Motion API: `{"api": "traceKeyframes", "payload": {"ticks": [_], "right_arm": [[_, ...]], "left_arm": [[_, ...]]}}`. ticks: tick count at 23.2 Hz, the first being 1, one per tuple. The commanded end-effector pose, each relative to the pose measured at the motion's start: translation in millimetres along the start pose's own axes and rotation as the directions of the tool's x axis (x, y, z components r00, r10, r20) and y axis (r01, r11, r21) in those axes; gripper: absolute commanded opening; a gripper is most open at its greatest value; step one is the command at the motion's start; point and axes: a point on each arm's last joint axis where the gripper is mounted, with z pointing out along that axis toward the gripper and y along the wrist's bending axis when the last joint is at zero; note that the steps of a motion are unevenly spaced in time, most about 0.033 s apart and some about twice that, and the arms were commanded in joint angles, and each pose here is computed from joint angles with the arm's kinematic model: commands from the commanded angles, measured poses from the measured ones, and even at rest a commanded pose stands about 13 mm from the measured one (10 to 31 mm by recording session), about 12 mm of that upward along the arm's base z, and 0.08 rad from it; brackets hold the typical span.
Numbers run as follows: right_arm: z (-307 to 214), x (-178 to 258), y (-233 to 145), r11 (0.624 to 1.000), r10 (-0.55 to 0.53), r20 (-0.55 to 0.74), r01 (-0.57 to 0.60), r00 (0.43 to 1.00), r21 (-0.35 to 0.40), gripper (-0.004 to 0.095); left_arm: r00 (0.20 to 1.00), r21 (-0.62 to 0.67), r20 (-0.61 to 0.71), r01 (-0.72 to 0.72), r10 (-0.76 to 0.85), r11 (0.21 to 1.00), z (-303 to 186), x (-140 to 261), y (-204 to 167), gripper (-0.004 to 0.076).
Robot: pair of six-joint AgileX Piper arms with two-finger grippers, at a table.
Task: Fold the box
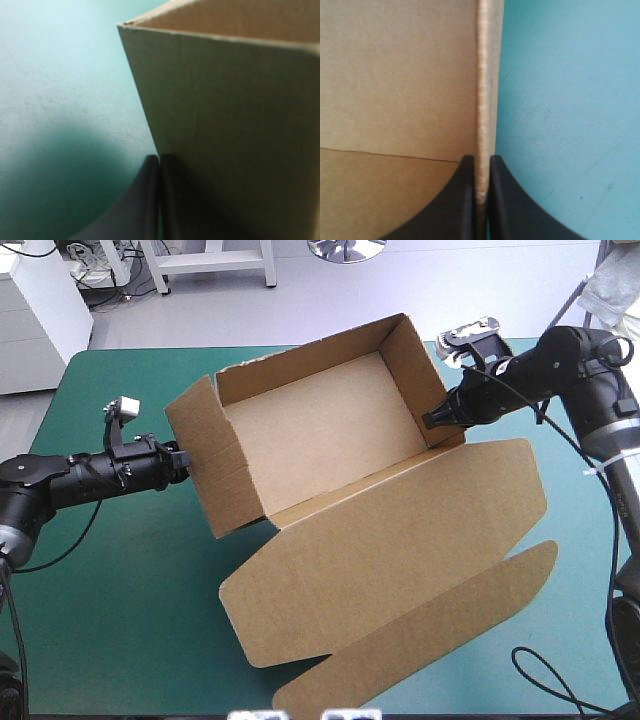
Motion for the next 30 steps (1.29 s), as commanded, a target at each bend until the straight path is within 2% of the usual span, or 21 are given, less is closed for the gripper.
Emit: {"api": "traceKeyframes", "payload": {"ticks": [1,10,24,26,28,30], "right_arm": [[-22,-12,12,0.999,-0.009,0.128,0.003,0.992,0.046,-0.0012],[-22,-14,13,0.998,0.008,0.144,-0.016,0.99,0.057,-0.0012],[-22,-13,13,0.998,0.015,0.129,-0.022,0.992,0.051,-0.0012],[-22,-12,13,0.999,0.015,0.121,-0.021,0.993,0.048,-0.0011],[-21,-11,13,0.998,0.01,0.11,-0.017,0.994,0.059,-0.0012],[-22,-10,10,0.997,-0.001,0.097,-0.007,0.995,0.083,-0.0012]], "left_arm": [[0.996,-0.036,0.082,-0.022,0.025,0.999,-12,-10,-25,-0.001],[0.987,-0.191,0.155,-0.018,0.048,0.981,-30,-7,-49,-0.001],[0.978,-0.17,0.192,-0.048,0.081,0.984,0,-2,-79,0.0004],[0.979,-0.168,0.188,-0.049,0.081,0.985,1,-2,-79,0.0109],[0.978,-0.166,0.196,-0.044,0.076,0.985,0,-2,-79,0.04],[0.961,-0.166,0.271,-0.001,0.046,0.986,-1,-9,-79,0.0602]]}}
